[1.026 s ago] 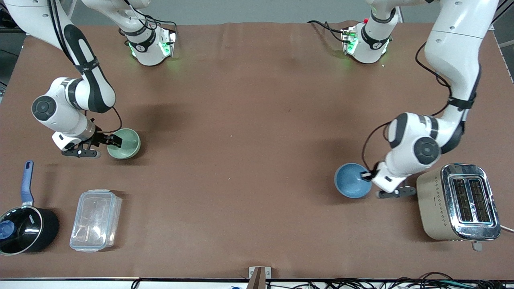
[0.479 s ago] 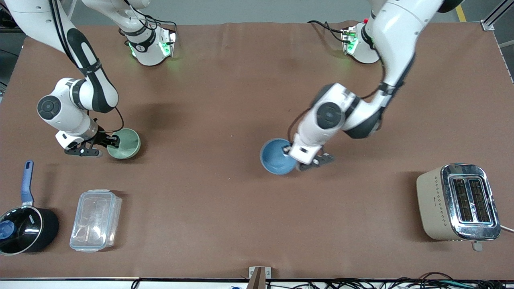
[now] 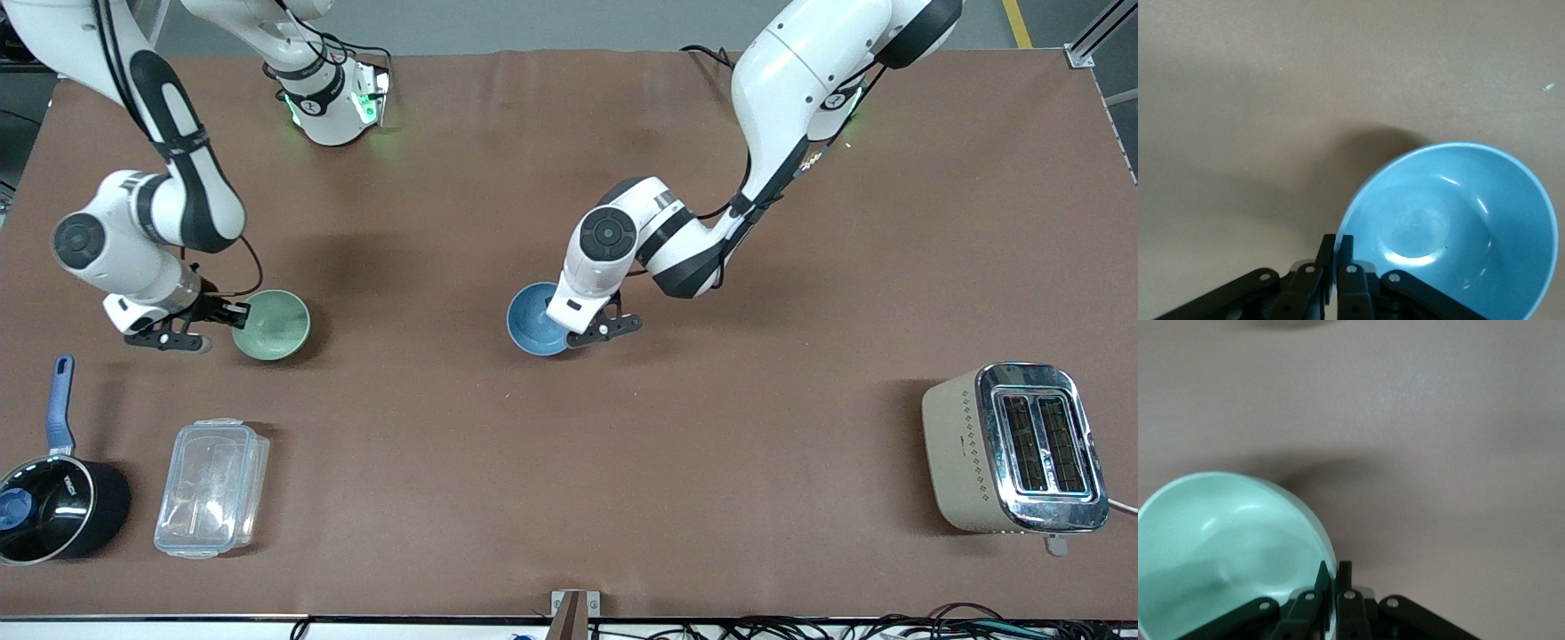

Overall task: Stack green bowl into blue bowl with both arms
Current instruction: 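Slide the blue bowl toward the table middle with the left gripper, then release the blue bowl with the left gripper while the right lifts green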

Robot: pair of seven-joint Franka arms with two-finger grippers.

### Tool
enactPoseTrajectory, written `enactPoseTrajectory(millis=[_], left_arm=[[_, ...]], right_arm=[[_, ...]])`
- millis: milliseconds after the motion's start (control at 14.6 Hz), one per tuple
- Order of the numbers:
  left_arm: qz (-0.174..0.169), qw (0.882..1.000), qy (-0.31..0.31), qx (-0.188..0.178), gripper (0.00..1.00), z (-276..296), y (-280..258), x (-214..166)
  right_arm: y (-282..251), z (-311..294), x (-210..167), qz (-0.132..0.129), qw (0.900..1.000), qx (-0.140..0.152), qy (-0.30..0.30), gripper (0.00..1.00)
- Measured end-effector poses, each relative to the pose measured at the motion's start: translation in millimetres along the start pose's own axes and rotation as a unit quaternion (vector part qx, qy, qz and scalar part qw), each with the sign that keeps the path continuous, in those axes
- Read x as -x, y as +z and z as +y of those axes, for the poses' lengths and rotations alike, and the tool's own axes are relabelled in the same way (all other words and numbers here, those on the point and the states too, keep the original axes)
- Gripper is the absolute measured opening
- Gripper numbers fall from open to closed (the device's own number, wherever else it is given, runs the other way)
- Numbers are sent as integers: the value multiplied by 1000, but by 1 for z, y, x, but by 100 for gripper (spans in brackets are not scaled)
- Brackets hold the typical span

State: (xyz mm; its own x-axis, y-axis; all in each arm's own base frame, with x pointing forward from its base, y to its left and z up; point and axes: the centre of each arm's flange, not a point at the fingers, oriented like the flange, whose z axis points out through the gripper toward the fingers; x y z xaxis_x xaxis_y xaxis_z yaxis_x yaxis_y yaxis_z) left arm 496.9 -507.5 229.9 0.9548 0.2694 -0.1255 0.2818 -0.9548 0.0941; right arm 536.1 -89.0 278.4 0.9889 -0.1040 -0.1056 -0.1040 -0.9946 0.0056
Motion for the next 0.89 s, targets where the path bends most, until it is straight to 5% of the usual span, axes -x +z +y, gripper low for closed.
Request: enactPoseTrajectory(millis=[274, 684, 889], left_arm=[[15, 1000, -14, 13, 44, -1, -14, -24], [61, 997, -42, -11, 100, -83, -186, -139], [87, 995, -3, -43, 100, -152, -274, -168]], right_arm=[[-121, -36, -34, -23, 999, -16, 34, 6], [-137, -244, -13, -12, 989, -33, 146, 6], [-120, -349, 15, 0, 980, -61, 191, 6]])
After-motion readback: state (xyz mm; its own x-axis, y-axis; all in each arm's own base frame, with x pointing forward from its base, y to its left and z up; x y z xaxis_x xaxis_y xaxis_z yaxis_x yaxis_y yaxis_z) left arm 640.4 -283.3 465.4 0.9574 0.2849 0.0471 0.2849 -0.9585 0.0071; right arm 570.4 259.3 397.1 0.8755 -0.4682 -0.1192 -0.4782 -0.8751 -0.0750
